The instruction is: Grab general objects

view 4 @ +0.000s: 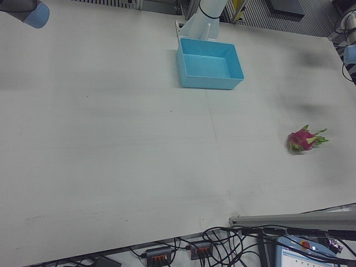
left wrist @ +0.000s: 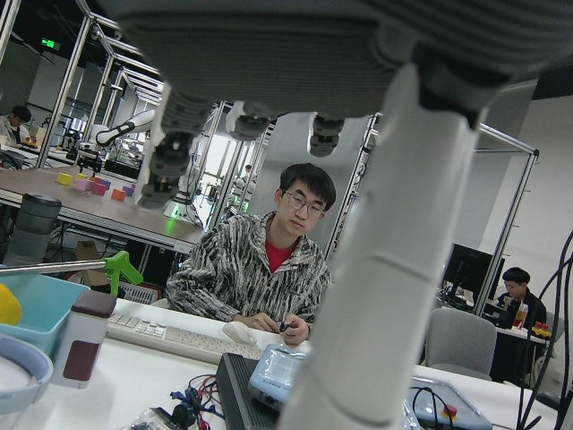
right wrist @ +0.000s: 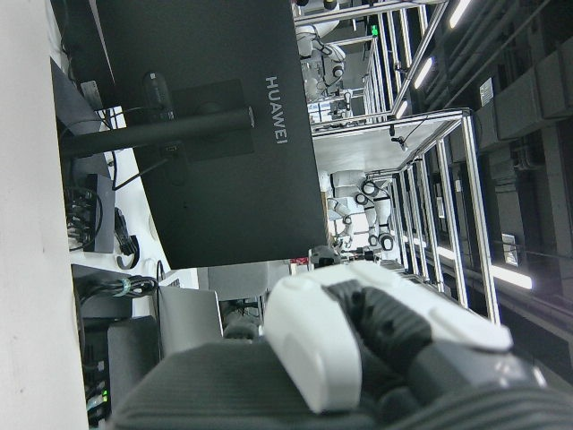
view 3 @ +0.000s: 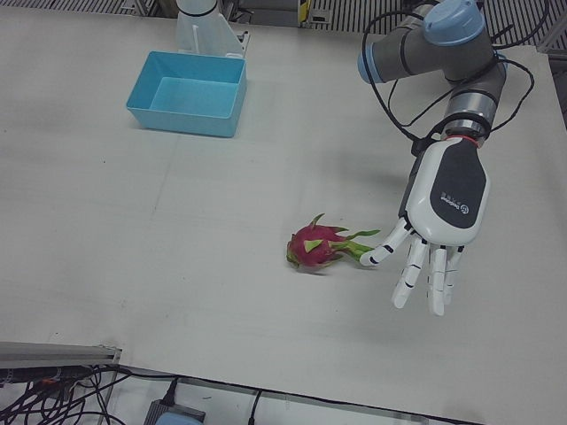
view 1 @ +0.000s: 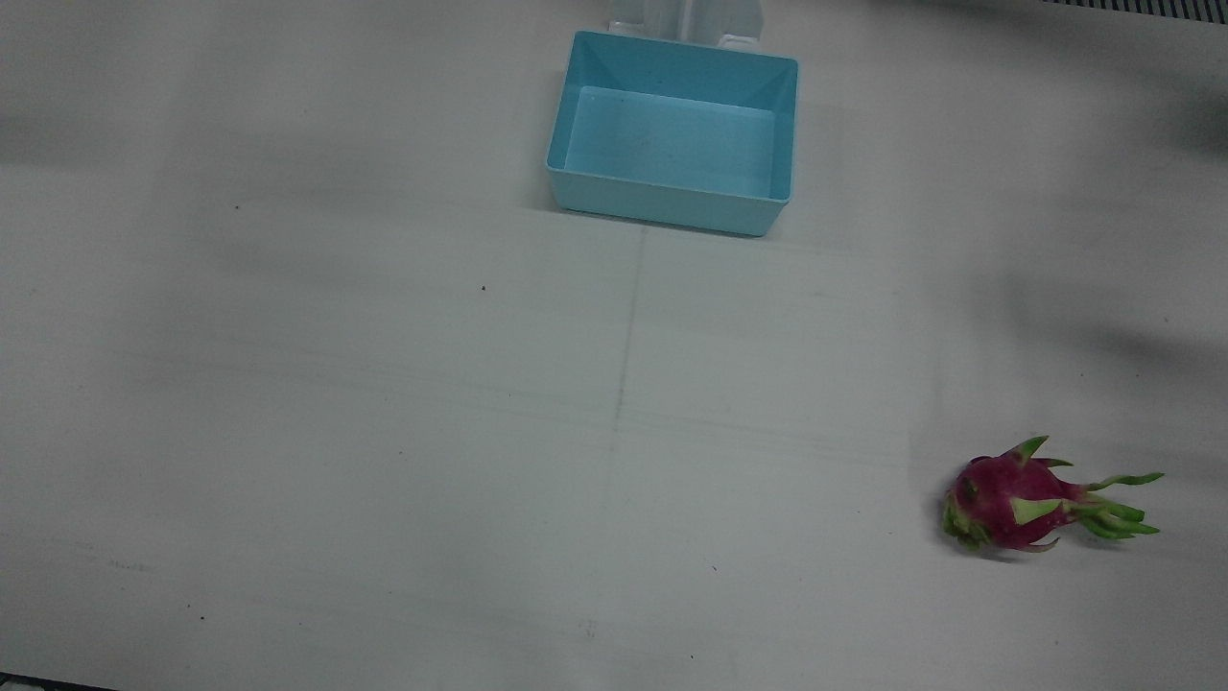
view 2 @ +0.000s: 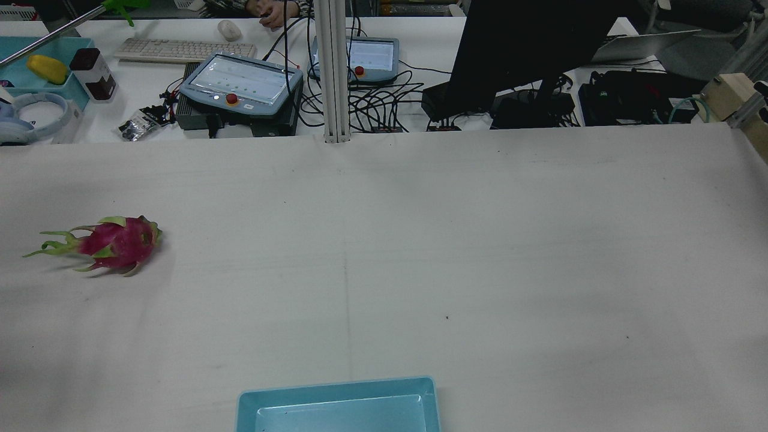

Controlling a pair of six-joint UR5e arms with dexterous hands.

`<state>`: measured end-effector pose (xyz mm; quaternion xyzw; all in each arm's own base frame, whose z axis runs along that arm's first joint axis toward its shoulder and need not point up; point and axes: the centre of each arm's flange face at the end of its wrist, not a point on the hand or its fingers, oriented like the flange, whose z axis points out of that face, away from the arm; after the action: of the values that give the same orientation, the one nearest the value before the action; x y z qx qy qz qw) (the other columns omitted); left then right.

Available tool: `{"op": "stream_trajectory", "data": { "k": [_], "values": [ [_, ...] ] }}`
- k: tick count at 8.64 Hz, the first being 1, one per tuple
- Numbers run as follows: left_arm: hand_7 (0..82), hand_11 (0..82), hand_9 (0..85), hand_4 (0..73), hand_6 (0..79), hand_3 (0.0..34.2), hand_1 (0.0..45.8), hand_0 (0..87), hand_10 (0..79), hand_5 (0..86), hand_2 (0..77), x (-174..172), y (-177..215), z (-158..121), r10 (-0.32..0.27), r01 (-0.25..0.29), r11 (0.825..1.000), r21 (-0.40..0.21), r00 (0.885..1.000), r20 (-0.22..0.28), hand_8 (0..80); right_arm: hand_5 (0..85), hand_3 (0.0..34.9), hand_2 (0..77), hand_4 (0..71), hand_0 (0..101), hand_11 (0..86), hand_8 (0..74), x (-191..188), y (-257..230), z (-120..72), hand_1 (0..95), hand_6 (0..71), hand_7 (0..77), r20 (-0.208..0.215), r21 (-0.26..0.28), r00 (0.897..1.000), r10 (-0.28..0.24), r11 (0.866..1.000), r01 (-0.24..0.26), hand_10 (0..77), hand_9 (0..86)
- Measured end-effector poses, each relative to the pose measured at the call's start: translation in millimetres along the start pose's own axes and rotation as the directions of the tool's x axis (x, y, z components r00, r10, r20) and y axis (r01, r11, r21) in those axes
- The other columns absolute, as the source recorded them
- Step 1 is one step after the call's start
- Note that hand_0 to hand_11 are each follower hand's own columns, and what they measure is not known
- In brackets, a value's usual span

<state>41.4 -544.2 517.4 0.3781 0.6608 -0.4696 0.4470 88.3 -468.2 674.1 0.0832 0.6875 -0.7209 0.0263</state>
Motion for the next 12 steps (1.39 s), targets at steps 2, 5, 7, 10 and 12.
{"op": "stream_trajectory", "data": {
  "k": [2, 5, 7, 10, 12],
  "values": [
    [13.1, 1.1, 0.5, 0.0, 0.5, 27.0, 0.0, 71.3, 37.1, 40.4, 0.5, -26.0, 33.9, -6.1, 0.034, -0.032, 0.997, -0.063, 0.999, 0.032, 7.6, 0.0, 0.0, 77.4, 0.0, 0, 0.0, 0.0, 0.0, 0.0, 0.0, 94.9, 0.0, 0.0, 0.0, 0.0, 1.0, 0.0, 1.0, 0.0, 0.0, 0.5],
    [13.6, 0.5, 0.5, 0.0, 1.1, 26.5, 0.0, 74.4, 37.1, 40.9, 0.5, -65.1, 133.7, 1.1, 0.08, -0.063, 0.987, -0.149, 0.991, 0.111, 10.4, 0.0, 0.0, 77.4, 0.0, 0, 0.5, 0.0, 0.0, 0.0, 0.0, 94.9, 0.0, 0.0, 0.0, 0.0, 1.0, 0.0, 1.0, 0.0, 0.0, 0.5],
    [15.8, 0.5, 0.5, 0.0, 1.1, 27.9, 0.0, 79.7, 37.1, 42.5, 0.5, -63.7, 171.4, 33.2, 0.091, -0.067, 0.984, -0.165, 0.985, 0.144, 9.8, 0.0, 0.0, 77.4, 0.0, 0, 0.5, 0.0, 0.0, 0.0, 0.0, 94.9, 0.0, 0.0, 0.0, 0.0, 1.0, 0.0, 1.0, 0.0, 0.0, 0.5],
    [13.6, 1.1, 0.5, 0.0, 0.5, 28.6, 0.0, 79.7, 37.1, 39.3, 0.5, -66.8, 196.0, 47.0, 0.11, -0.077, 0.98, -0.185, 0.979, 0.171, 9.3, 0.0, 0.0, 77.4, 0.0, 0, 0.5, 0.0, 0.1, 0.0, 0.0, 94.9, 0.0, 0.0, -0.001, 0.0, 1.0, 0.0, 1.0, 0.0, 0.0, 0.5],
    [9.3, 0.5, 0.5, 0.0, 0.5, 28.9, 0.0, 79.7, 37.1, 34.9, 0.5, -72.1, 203.5, 44.7, 0.118, -0.081, 0.977, -0.196, 0.975, 0.187, 8.2, 0.0, 0.0, 77.4, 0.0, 0, 0.5, 0.0, 0.0, 0.0, 0.0, 94.9, 0.0, 0.0, 0.0, 0.0, 1.0, 0.0, 1.0, 0.0, 0.0, 0.5]
  ]
}}
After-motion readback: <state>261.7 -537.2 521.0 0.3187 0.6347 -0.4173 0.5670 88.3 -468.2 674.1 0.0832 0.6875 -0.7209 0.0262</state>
